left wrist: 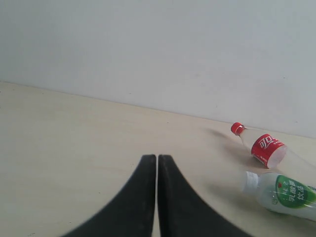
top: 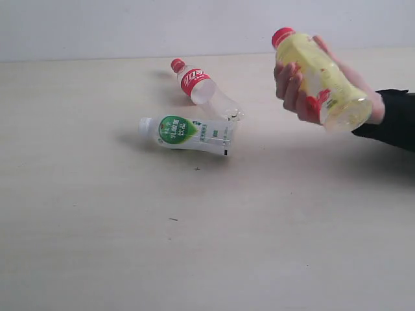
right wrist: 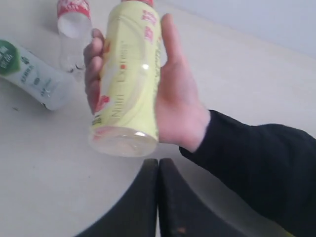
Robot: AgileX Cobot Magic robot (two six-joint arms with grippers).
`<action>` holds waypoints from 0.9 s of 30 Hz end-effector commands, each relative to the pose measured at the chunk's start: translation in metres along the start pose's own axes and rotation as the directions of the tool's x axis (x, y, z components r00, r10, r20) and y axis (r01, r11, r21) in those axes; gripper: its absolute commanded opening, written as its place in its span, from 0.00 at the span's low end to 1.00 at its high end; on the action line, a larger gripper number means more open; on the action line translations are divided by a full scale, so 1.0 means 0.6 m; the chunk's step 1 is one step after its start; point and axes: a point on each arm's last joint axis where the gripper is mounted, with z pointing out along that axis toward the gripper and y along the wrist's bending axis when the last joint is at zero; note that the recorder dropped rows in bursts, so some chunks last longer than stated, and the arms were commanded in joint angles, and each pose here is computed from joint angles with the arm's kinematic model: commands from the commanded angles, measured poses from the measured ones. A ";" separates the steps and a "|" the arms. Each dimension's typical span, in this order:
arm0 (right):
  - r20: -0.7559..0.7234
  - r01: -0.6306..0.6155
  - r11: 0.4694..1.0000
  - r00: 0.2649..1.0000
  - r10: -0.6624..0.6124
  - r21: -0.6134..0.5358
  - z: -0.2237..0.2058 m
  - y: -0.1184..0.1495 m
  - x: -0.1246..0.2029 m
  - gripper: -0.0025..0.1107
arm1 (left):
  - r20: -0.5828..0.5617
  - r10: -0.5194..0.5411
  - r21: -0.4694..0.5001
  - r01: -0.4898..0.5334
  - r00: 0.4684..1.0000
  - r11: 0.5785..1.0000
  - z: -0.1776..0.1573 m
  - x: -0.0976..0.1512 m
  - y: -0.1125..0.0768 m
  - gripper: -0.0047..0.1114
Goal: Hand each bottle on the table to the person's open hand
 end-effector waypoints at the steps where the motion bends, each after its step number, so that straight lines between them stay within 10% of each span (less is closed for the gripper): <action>1: 0.232 -0.024 0.999 0.972 0.033 -0.041 -0.035 0.001 0.030 0.02 | 0.004 -0.006 0.000 0.006 1.000 1.000 0.001 -0.001 0.000 0.07; 27: 0.398 -0.024 1.000 0.917 0.030 -0.018 -0.096 -0.011 0.086 0.02 | 0.004 -0.004 0.000 0.004 1.000 1.000 0.001 -0.001 0.000 0.07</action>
